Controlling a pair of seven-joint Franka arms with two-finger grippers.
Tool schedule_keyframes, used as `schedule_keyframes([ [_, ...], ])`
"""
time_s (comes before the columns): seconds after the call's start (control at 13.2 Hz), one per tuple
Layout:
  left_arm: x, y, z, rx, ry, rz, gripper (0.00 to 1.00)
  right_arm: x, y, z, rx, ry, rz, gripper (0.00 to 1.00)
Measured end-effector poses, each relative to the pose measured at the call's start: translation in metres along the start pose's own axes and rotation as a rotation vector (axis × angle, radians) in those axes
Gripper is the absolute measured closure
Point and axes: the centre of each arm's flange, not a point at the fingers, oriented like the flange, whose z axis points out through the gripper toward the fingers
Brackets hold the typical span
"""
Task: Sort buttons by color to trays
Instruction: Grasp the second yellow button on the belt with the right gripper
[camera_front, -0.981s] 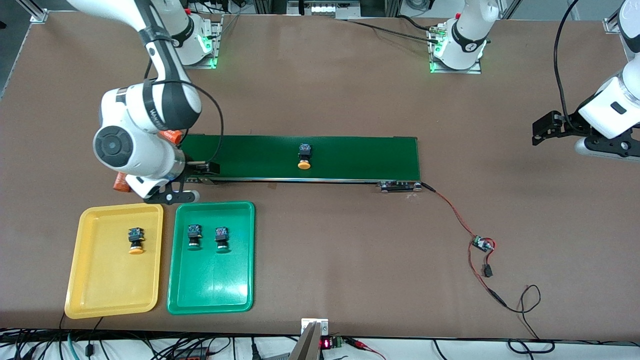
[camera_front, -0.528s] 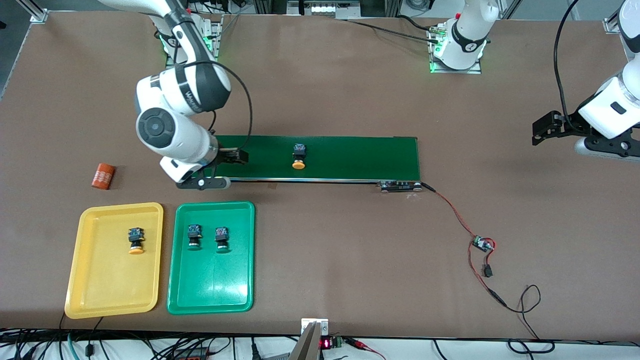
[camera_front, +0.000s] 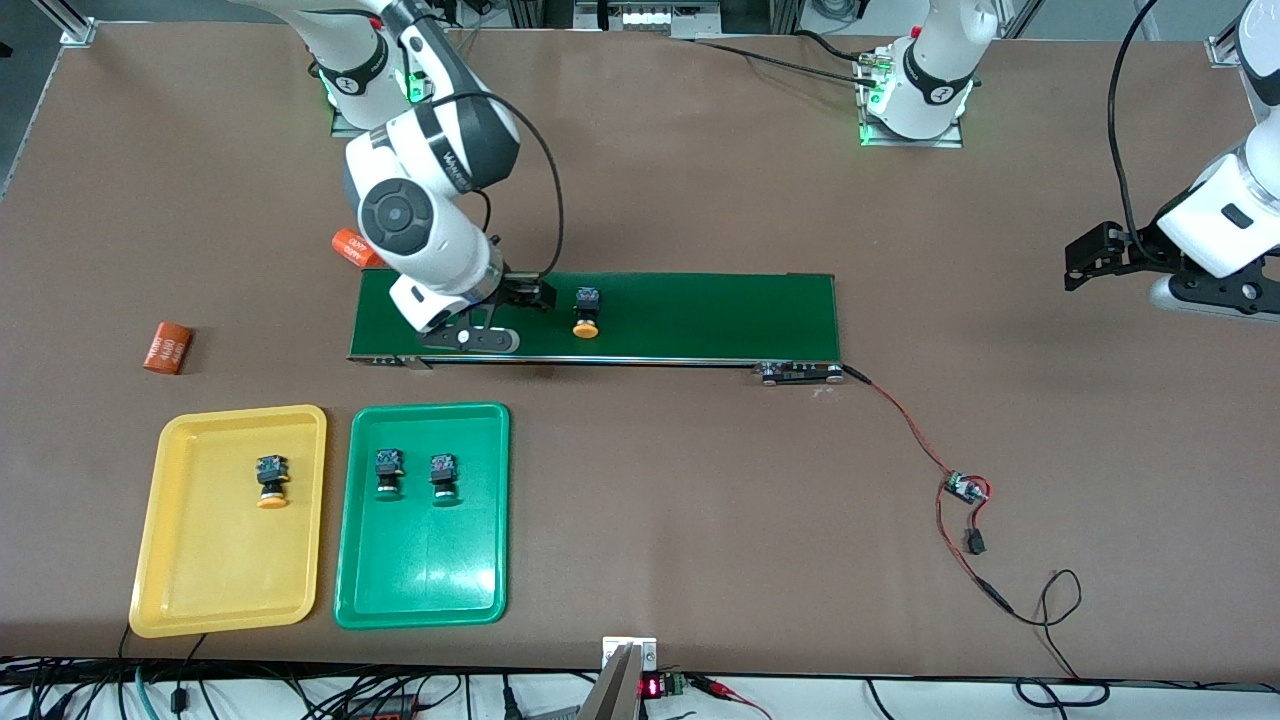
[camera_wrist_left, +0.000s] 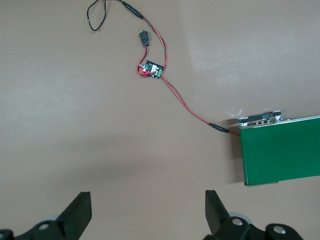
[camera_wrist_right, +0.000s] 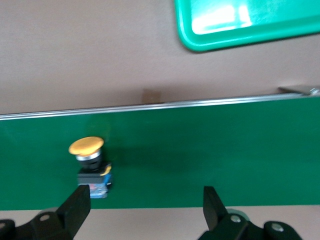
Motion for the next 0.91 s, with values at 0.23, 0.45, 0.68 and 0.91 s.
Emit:
schedule_keyframes([
  [0.23,0.000,0.000,0.000,0.000,0.000,0.000,0.00,-0.015,-0.018,0.007,0.005,0.004,0.015,0.00],
  [0.45,0.000,0.000,0.000,0.000,0.001,0.000,0.00,-0.027,-0.034,0.020,0.010,0.014,0.036,0.00],
  [0.68,0.000,0.001,-0.001,0.000,0.002,0.001,0.00,-0.033,-0.043,0.044,-0.007,0.016,0.031,0.00],
  [0.91,0.000,0.001,-0.001,0.000,0.002,0.002,0.00,-0.031,-0.037,0.071,-0.071,0.029,-0.003,0.00],
])
